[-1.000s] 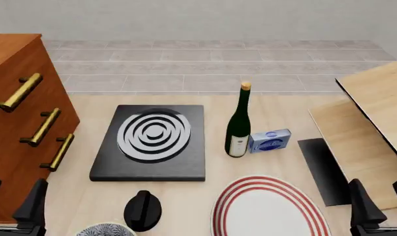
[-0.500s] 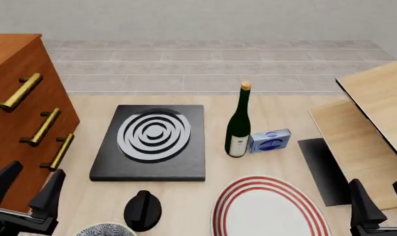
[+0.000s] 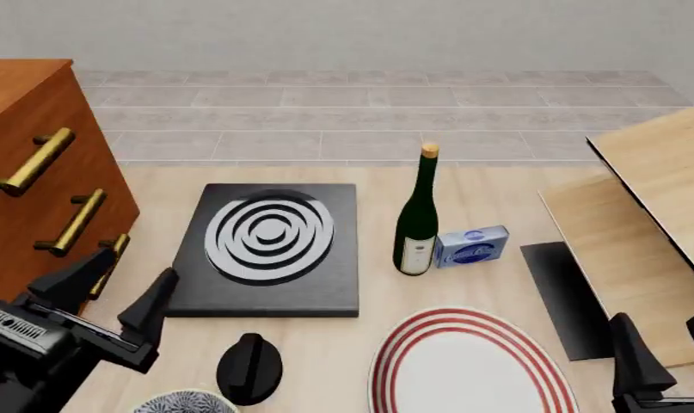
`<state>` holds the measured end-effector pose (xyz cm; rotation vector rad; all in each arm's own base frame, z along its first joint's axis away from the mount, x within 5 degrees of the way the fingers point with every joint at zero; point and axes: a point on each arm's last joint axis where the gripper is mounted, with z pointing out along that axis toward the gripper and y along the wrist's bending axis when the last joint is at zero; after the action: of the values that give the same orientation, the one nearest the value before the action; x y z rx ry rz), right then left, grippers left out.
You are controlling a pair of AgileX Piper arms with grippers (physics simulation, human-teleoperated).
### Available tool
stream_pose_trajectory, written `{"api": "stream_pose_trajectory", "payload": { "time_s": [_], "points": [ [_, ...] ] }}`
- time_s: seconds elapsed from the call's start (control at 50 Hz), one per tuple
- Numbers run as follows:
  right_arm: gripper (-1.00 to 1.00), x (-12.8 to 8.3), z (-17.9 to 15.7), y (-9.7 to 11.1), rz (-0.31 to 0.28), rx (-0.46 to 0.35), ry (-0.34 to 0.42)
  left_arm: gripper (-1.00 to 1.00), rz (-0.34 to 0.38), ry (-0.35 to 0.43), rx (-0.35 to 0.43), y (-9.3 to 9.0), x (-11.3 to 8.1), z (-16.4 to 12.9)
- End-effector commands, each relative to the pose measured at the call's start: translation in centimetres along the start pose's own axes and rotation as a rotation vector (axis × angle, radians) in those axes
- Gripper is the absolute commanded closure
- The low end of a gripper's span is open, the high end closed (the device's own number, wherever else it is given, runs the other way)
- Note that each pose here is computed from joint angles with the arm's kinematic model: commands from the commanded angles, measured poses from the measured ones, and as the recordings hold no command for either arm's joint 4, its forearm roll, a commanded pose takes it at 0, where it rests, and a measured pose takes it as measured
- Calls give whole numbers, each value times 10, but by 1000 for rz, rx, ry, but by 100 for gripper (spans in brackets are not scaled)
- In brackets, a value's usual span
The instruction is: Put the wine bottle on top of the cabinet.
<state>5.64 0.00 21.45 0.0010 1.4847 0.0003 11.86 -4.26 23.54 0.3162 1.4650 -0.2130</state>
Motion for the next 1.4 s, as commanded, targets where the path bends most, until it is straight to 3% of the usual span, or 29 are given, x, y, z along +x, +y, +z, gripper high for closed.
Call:
{"api": "stream_pose_trajectory", "payload": {
  "time_s": [0.02,0.22,0.64,1.4],
  "points": [
    [-100,0,0,0,0,0,0,-100,-28,8,89,-14,10,23],
    [-100,0,1,0,1,0,0,-100,-64,17,147,-26,16,37],
    [-100,0,1,0,0,0,0,-100,-39,10,251,-52,26,66],
    [-100,0,1,0,0,-1,0,-100,-46,-21,369,-102,17,131]
  ]
}}
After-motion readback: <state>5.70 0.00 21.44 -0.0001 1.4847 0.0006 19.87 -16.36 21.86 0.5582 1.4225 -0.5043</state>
